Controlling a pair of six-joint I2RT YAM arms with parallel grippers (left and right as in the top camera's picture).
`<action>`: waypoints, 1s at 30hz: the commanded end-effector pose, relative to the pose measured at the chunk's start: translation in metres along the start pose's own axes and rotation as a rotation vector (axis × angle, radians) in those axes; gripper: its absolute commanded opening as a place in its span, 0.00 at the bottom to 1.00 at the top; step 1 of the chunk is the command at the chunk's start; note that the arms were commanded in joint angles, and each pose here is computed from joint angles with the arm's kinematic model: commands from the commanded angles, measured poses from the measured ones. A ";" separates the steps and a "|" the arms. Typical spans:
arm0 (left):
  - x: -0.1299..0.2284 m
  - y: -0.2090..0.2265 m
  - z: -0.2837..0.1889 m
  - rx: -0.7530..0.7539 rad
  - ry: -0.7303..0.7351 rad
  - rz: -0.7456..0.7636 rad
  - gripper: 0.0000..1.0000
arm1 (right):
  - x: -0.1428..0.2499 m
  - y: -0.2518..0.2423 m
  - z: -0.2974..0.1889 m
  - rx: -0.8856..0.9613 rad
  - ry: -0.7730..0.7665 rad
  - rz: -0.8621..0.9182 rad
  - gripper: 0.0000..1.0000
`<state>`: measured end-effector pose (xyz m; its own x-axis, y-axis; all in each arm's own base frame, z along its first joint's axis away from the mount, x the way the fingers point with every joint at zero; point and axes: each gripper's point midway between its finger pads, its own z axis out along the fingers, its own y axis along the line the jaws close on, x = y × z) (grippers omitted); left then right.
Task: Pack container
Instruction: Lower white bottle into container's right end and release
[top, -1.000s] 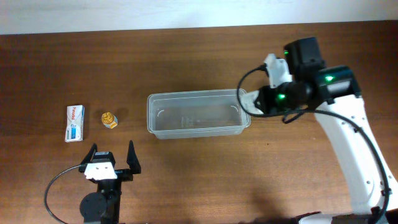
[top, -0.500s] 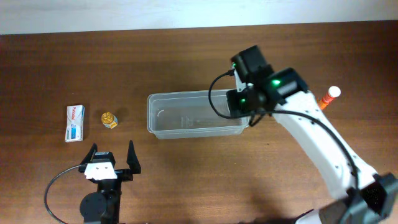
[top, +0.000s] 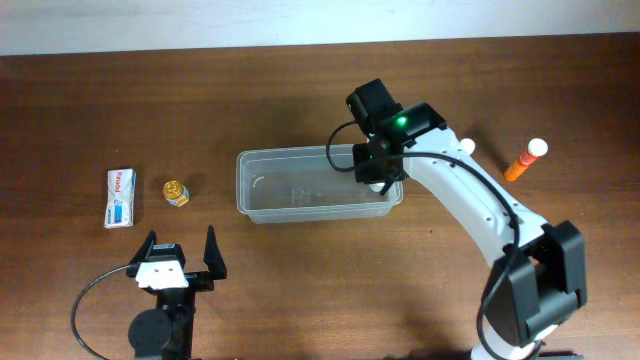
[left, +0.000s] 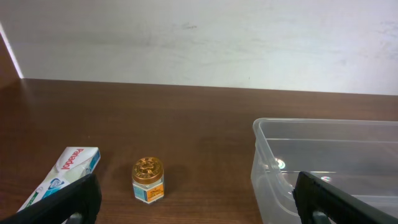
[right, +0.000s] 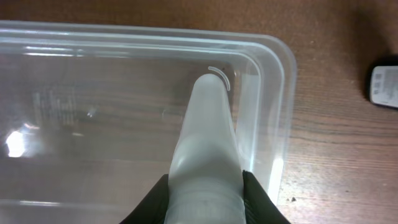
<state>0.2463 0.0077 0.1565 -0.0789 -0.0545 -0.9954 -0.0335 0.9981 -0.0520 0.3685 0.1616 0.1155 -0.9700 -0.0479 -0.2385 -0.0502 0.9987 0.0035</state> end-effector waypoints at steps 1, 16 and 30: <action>0.001 0.002 0.000 -0.010 0.000 0.011 0.99 | -0.009 0.002 0.005 0.018 -0.021 0.031 0.24; 0.001 0.002 0.000 -0.010 0.000 0.012 0.99 | -0.013 0.005 0.017 0.018 -0.022 0.059 0.24; 0.001 0.002 0.000 -0.010 0.000 0.012 0.99 | -0.013 0.004 0.020 0.020 -0.019 0.093 0.25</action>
<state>0.2463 0.0077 0.1565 -0.0789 -0.0542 -0.9954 -0.0335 0.9981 -0.0517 0.3791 0.1668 0.0943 -0.9730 0.0304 -0.2286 0.0271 0.9995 0.0177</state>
